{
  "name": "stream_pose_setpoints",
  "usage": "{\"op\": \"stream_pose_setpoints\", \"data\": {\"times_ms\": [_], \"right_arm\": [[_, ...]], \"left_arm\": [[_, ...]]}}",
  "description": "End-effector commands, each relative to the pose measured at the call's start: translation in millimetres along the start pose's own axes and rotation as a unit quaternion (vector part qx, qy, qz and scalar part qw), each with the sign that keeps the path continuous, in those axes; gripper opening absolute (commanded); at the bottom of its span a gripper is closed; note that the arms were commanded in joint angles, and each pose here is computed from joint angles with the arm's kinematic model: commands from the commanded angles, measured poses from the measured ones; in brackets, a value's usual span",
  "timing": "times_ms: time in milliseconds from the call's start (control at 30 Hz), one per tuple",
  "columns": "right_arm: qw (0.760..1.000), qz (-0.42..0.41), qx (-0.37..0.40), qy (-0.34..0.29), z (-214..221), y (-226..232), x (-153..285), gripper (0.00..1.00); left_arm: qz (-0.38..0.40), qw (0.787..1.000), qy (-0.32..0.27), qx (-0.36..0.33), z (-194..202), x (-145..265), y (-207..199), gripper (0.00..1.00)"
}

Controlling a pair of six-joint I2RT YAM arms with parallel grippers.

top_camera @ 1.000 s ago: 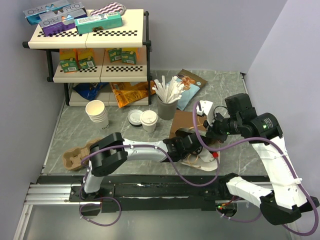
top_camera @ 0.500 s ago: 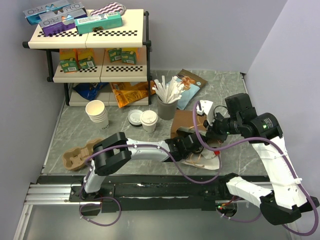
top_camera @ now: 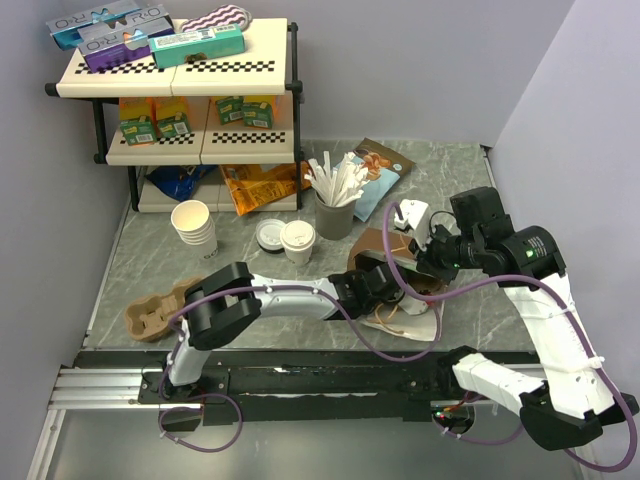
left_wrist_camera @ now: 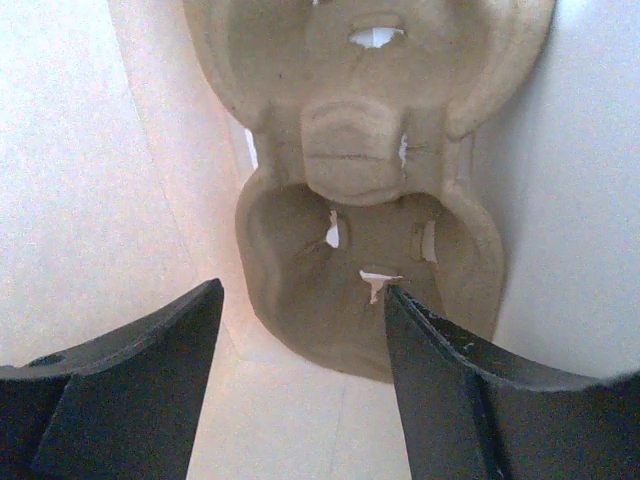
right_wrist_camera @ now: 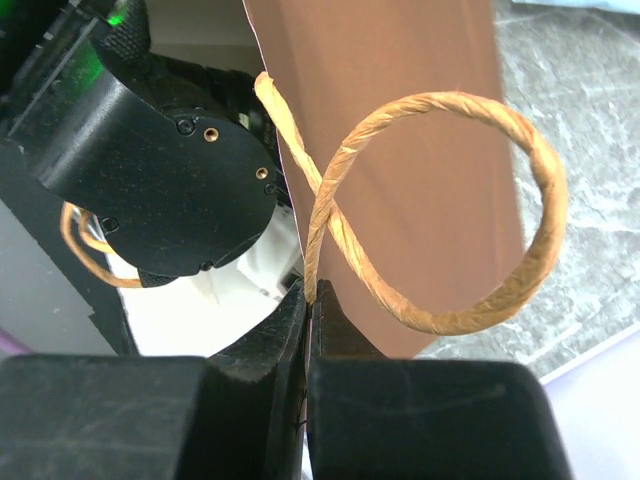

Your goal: Pack the takeout coffee

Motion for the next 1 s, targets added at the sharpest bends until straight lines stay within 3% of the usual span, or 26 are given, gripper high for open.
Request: {"op": "stream_pose_setpoints", "data": {"times_ms": [0, 367, 667, 967], "right_arm": [[0.999, 0.022, -0.014, 0.019, 10, 1, 6, 0.0], [0.998, 0.047, -0.019, 0.036, 20, -5, -2, 0.0], [0.997, 0.061, -0.023, 0.052, 20, -12, -5, 0.0], [0.995, 0.027, -0.046, 0.086, 21, -26, -20, 0.0]], "left_arm": [[0.02, 0.995, -0.055, 0.086, 1, 24, 33, 0.71], [0.06, 0.963, -0.192, 0.178, -14, 69, 63, 0.77], [0.056, 0.91, -0.354, 0.21, -34, 121, 114, 0.83], [0.049, 0.863, -0.426, 0.268, -44, 153, 162, 0.93]]}}
Point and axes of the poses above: each gripper's point midway between its finger pads, its own x axis back along the fingers, its own y axis along the line the jaws close on, z = x × y, the point moved 8 cm from there along x, back along the fingers, and after that the axes turned 12 degrees about -x, right-handed, at the moved point
